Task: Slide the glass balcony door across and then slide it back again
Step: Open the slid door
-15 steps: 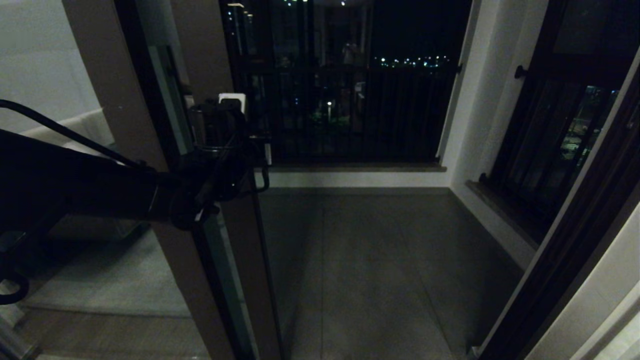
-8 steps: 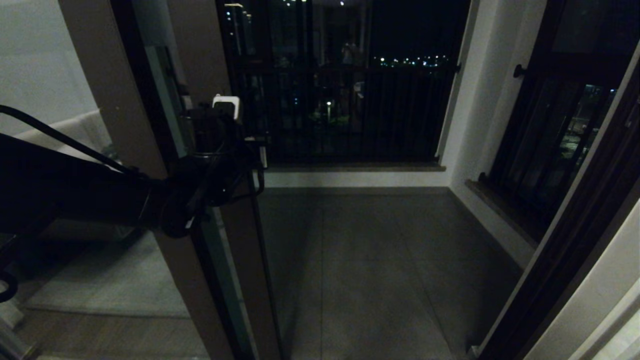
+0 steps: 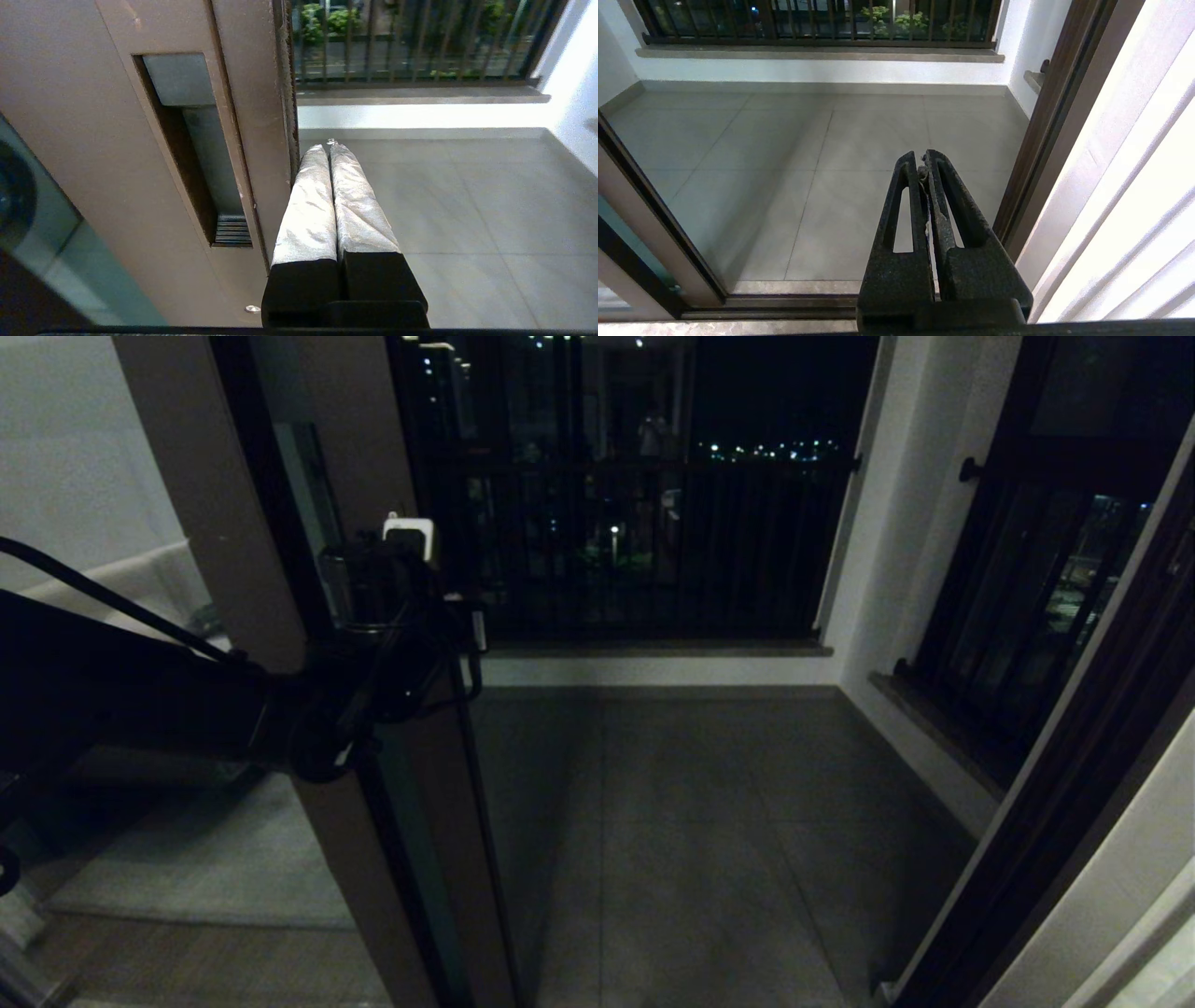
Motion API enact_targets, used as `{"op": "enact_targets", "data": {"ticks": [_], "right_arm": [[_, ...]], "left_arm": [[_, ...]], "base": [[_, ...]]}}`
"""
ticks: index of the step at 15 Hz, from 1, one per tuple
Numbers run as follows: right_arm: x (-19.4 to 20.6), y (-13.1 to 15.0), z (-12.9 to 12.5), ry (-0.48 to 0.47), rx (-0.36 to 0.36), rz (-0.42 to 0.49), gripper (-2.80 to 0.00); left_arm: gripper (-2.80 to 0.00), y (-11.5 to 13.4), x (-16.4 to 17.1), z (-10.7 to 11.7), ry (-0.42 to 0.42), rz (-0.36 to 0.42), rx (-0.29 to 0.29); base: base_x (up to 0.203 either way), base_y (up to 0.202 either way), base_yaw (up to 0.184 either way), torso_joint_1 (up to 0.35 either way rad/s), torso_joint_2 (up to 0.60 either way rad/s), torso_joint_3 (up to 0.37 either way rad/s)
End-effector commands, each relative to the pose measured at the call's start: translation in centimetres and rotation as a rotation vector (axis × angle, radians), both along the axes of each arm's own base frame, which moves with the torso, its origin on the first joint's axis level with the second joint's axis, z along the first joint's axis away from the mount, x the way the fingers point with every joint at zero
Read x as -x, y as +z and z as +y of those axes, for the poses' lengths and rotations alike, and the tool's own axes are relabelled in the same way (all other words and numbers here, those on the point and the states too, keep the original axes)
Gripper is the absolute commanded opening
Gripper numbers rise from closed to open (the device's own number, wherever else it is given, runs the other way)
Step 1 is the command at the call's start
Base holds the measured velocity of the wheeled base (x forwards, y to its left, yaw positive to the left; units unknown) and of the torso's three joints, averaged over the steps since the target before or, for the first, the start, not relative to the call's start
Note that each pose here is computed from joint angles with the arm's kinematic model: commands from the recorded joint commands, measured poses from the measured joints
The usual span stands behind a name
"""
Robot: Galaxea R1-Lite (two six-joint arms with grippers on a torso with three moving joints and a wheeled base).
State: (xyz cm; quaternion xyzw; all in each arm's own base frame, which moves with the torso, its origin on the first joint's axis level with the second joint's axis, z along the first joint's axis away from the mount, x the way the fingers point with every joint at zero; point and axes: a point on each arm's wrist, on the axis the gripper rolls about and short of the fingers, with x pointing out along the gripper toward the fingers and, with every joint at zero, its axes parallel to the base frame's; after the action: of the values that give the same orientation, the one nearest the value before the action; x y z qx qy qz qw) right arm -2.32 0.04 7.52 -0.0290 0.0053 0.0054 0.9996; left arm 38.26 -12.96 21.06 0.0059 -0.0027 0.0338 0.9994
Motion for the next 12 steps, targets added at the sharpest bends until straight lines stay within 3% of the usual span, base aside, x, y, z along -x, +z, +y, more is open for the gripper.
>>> {"op": "enact_targets", "data": {"ticks": [1,12], "right_arm": [[0.0,0.0,0.0,0.0,0.002,0.0,-2.8],[0.0,0.0,0.0,0.0,0.0,0.0,-2.8]], "left_arm": [[-2.8,0.03,0.01,-0.1,-0.005,-0.004,0.002],[-2.8,0.07,-0.15,0.64,0.012,-0.004,0.002]], "base": [[0.0,0.0,0.0,0.0,0.0,0.0],[0.0,0.0,0.0,0.0,0.0,0.0]]}}
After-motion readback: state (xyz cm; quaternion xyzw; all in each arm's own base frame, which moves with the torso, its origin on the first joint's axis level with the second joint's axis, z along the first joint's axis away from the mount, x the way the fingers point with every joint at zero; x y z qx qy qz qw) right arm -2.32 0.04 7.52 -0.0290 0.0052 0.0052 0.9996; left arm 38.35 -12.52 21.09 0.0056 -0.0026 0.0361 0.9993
